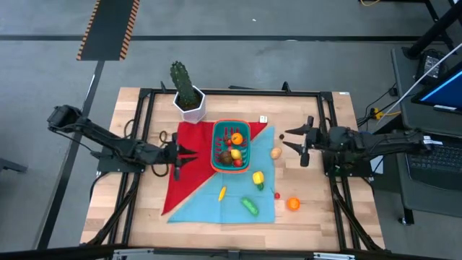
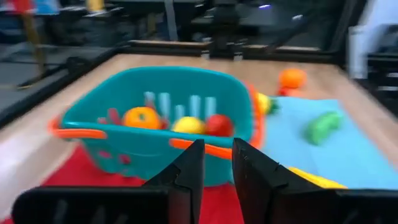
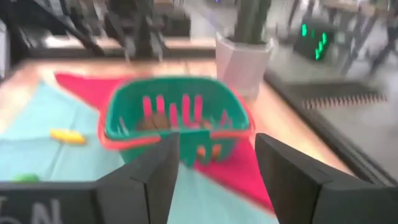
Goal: Pick and placing Produce into tupperware
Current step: Put the blackberry into the basket
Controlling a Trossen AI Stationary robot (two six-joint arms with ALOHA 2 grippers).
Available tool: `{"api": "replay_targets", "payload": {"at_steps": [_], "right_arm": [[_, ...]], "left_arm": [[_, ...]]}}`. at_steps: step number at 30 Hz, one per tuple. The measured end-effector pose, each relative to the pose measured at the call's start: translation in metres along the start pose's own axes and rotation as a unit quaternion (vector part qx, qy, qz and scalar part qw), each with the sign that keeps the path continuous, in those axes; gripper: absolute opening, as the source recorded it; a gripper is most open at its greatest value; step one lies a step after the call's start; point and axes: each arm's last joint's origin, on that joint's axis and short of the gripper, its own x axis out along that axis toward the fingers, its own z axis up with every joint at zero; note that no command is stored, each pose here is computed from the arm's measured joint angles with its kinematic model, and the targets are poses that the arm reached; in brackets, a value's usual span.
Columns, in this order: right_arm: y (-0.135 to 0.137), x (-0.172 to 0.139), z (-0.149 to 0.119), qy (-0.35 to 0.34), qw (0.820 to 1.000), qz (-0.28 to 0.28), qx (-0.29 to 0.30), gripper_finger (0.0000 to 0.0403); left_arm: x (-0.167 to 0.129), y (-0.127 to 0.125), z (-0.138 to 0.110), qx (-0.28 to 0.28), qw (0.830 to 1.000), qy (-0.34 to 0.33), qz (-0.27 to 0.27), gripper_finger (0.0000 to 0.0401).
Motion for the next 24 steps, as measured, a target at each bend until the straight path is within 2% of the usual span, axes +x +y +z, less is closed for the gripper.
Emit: {"api": "replay_targets", "payload": {"at_steps": [3,8,16,20,24], "right_arm": [[0.0,0.004,0.011,0.08,0.997,-0.021,0.008,0.0213],[-0.001,0.014,0.019,0.19,0.98,-0.047,0.02,0.0213],[-0.012,0.036,0.005,0.276,0.956,-0.098,0.006,0.0213],[-0.02,0.04,-0.002,0.306,0.944,-0.122,0.027,0.0213],[-0.026,0.044,-0.004,0.316,0.94,-0.115,0.058,0.0213]], "left_arm": [[-0.007,0.004,-0.009,-0.006,1.0,-0.01,-0.022,0.0068],[-0.013,0.006,-0.02,-0.01,0.998,-0.01,-0.061,0.0059],[-0.014,0.006,-0.024,-0.014,0.998,0.0,-0.066,0.0044],[-0.014,0.006,-0.024,-0.014,0.998,0.0,-0.066,0.0037],[-0.014,0.007,-0.025,-0.015,0.998,0.0,-0.065,0.0029]]}}
